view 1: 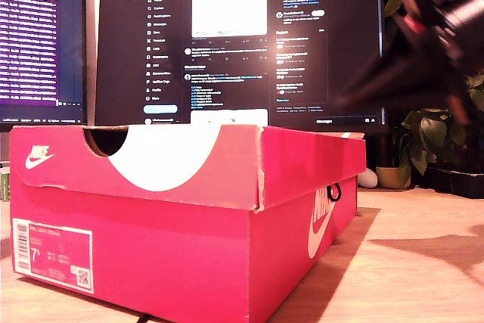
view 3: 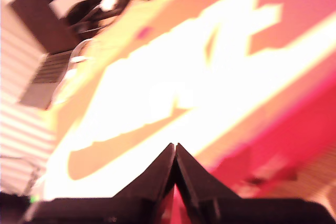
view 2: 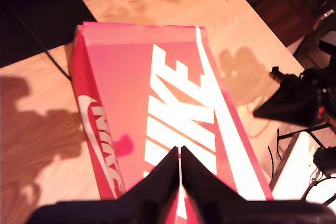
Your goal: Close the red shoebox by pushing the lid with your left arm and holding the box in place with your right arm
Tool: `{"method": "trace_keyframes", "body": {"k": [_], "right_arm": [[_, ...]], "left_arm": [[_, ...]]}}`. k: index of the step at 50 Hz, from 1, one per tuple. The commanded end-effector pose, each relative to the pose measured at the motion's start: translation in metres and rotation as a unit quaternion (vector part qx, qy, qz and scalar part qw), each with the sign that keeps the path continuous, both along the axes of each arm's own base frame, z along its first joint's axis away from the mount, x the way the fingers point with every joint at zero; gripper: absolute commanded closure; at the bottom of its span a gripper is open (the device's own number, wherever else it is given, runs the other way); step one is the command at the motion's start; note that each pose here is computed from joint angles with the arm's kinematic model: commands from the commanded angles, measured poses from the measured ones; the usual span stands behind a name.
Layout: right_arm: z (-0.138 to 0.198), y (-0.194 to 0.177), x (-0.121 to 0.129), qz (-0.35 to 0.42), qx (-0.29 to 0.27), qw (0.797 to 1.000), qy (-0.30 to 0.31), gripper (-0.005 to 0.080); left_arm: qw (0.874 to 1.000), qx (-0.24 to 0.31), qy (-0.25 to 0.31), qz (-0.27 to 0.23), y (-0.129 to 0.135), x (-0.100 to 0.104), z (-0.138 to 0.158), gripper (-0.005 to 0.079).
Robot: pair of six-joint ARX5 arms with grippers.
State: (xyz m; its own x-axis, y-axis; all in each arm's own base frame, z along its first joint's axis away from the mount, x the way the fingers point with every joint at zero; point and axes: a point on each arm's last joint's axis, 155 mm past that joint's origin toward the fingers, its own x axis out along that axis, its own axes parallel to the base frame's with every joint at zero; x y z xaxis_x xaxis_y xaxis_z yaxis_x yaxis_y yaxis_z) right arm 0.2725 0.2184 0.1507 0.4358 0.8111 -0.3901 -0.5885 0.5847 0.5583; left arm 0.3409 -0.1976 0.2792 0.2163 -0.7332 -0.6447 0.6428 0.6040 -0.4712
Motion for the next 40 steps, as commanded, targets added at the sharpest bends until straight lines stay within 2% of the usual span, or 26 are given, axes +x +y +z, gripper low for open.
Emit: {"method": "trace_keyframes", "body": {"k": [1, 10, 17, 22, 27, 34, 40], "right_arm": [[-0.003, 0.005, -0.001, 0.003, -0.007, 1.0, 0.006, 0.0764], [-0.032, 0.016, -0.009, 0.015, -0.045, 0.998, 0.032, 0.0765], [-0.045, 0.021, -0.01, 0.023, -0.069, 0.997, 0.029, 0.0765], [-0.033, 0.021, -0.005, 0.023, -0.065, 0.998, -0.005, 0.0764], [-0.018, 0.009, 0.007, -0.009, -0.063, 0.997, -0.034, 0.0764], [-0.003, -0.022, 0.025, -0.066, -0.1, 0.989, -0.087, 0.0764], [0.01, -0.05, 0.037, -0.115, -0.131, 0.977, -0.126, 0.0764]], "left_arm": [[1.0, -0.001, -0.009, -0.008, -0.001, -0.003, 0.002, 0.0761], [1.0, 0.0, -0.011, -0.002, 0.004, 0.0, 0.002, 0.0761], [1.0, 0.004, -0.02, -0.001, 0.011, 0.003, 0.001, 0.0761], [0.999, 0.004, -0.031, -0.005, 0.017, 0.005, 0.002, 0.0761], [0.999, -0.001, -0.051, -0.013, 0.022, 0.006, 0.008, 0.0761], [0.997, -0.014, -0.078, -0.023, 0.03, 0.009, 0.016, 0.0761], [0.995, -0.011, -0.098, -0.005, 0.046, 0.019, 0.02, 0.0761]]}}
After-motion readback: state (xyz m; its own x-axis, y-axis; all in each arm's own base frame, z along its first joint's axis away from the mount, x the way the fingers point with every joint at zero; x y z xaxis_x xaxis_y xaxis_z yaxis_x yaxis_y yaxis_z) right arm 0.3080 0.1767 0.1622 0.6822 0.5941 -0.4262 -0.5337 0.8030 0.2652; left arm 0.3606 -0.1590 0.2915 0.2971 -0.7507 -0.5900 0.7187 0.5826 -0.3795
